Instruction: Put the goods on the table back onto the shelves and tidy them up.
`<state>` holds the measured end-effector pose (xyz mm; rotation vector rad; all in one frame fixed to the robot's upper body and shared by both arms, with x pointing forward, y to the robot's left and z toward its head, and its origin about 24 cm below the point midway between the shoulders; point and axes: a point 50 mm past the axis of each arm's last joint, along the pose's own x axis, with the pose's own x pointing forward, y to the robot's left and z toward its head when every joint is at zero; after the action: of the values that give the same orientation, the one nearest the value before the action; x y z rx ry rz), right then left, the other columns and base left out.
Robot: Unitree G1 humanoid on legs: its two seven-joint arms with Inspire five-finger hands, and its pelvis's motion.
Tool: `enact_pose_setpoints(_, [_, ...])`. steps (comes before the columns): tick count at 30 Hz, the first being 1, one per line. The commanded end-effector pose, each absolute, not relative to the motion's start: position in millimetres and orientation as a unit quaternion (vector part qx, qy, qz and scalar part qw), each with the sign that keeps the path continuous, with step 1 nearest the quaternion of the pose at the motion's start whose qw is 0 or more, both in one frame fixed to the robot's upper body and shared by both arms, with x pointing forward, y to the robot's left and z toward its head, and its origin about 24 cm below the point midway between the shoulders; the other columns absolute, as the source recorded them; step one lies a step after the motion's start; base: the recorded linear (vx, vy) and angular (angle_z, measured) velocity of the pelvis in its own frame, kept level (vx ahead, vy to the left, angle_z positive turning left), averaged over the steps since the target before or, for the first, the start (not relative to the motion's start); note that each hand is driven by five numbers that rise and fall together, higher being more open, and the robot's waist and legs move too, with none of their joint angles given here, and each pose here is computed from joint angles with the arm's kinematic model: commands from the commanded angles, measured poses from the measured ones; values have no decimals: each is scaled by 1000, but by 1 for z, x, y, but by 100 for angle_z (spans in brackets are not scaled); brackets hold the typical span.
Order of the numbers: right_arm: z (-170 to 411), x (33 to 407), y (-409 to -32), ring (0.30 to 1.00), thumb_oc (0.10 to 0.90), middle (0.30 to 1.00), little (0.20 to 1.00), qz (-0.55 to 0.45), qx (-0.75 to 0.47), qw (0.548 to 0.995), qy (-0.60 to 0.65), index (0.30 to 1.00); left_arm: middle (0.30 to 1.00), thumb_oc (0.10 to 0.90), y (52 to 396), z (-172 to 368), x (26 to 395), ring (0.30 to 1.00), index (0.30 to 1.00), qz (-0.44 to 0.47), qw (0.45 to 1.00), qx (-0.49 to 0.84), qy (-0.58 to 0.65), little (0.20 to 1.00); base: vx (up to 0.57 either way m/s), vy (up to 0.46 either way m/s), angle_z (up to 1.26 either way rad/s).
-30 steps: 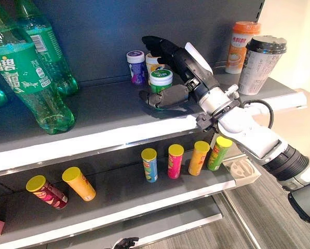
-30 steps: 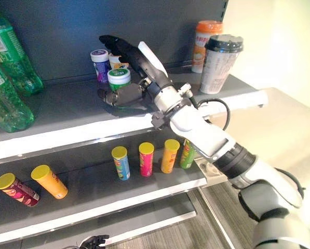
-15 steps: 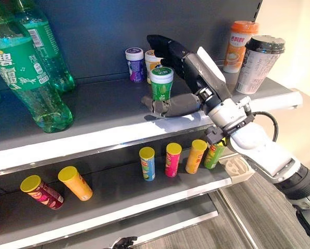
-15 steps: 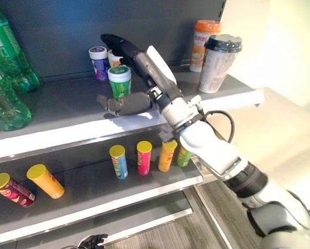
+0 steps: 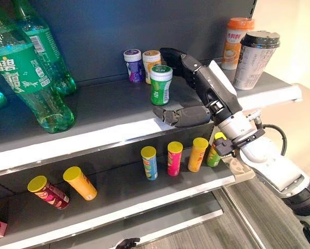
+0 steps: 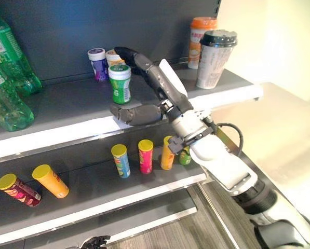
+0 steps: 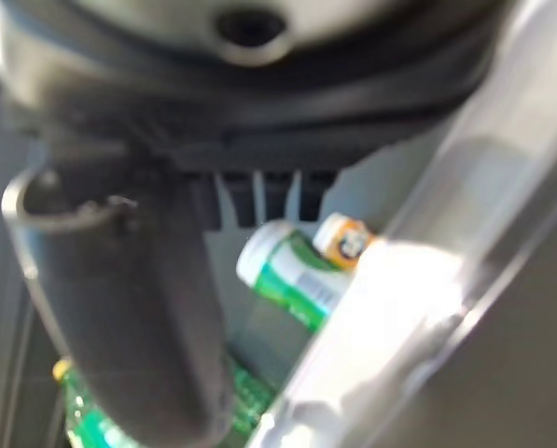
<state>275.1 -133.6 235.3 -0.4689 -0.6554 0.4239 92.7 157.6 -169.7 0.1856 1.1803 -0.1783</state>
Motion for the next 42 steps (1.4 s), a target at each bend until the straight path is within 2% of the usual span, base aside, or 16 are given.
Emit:
enact_pose_setpoints(1, [266, 263, -123, 846, 764, 846, 846, 219, -209, 864, -403, 846, 900, 800, 173, -167, 103, 900, 900, -80, 827, 123, 543, 900, 0, 0, 0])
enact_pose_setpoints(17, [261, 267, -110, 815, 744, 815, 815, 228, -204, 862, -404, 815, 900, 800, 175, -167, 102, 900, 900, -65, 828, 119, 544, 900, 0, 0, 0])
enact_pose_setpoints(26, [253, 267, -103, 839, 759, 839, 839, 230, -199, 864, -402, 839, 900, 800, 173, -166, 105, 900, 900, -65, 832, 121, 538, 900, 0, 0, 0])
enact_pose_setpoints(27, [251, 268, -101, 851, 767, 851, 851, 230, -197, 865, -399, 851, 900, 800, 172, -166, 105, 900, 900, -66, 832, 122, 537, 900, 0, 0, 0])
enact_pose_setpoints(28, [251, 268, -101, 900, 800, 900, 900, 230, -197, 865, -399, 900, 900, 800, 172, -166, 105, 900, 900, -66, 832, 122, 538, 900, 0, 0, 0])
enact_pose_setpoints(30, [249, 270, -101, 900, 800, 900, 900, 224, -195, 869, -397, 900, 900, 800, 172, -166, 106, 900, 900, -65, 832, 123, 537, 900, 0, 0, 0])
enact_pose_setpoints(37, [248, 278, -110, 900, 800, 900, 900, 191, -189, 882, -388, 900, 900, 800, 173, -166, 105, 900, 900, -60, 833, 123, 537, 900, 0, 0, 0])
enact_pose_setpoints(42, [269, 275, -135, 900, 800, 900, 900, 125, -199, 875, -424, 900, 900, 800, 175, -167, 102, 900, 900, -54, 829, 121, 543, 900, 0, 0, 0])
